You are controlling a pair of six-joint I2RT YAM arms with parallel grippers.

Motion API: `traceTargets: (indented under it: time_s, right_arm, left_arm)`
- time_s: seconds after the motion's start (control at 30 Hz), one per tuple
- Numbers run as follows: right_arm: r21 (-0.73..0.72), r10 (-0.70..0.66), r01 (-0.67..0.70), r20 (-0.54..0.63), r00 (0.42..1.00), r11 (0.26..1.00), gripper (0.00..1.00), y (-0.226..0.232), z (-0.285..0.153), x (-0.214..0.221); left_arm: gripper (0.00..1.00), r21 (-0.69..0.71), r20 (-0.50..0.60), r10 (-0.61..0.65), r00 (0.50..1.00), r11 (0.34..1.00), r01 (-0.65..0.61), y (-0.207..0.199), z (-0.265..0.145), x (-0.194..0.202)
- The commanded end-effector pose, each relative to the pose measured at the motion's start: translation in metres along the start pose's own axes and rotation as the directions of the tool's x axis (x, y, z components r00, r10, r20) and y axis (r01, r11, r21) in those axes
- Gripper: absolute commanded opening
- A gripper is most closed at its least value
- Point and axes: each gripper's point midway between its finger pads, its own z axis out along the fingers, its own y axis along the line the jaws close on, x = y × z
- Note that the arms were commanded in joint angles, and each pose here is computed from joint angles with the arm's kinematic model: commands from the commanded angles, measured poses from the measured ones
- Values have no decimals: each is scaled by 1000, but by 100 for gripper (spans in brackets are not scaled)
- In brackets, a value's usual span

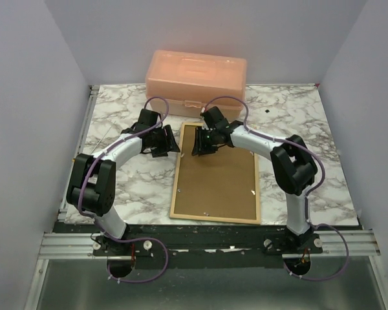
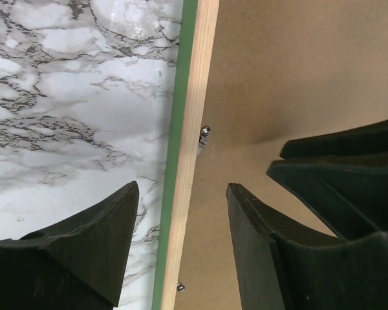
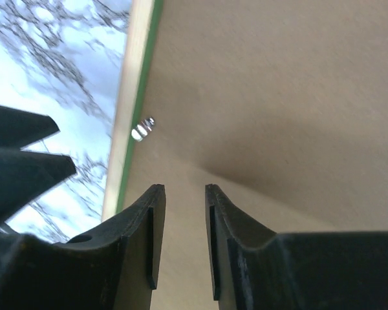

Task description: Put the photo into the frame

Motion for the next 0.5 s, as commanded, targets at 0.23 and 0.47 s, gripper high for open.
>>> traceTargets:
  time_s: [0.23,0.47]
  right_arm:
    - [2,-30,30,-53,998,1000,27,22,51,9]
    - [77,-59,66,-89,994,995,24,10,69,27]
  left_arm:
    - [58,-75,10,63,998,995,-62,9,-1,-1]
    - [58,-96,-18,107,994,990,-108,0,12,3]
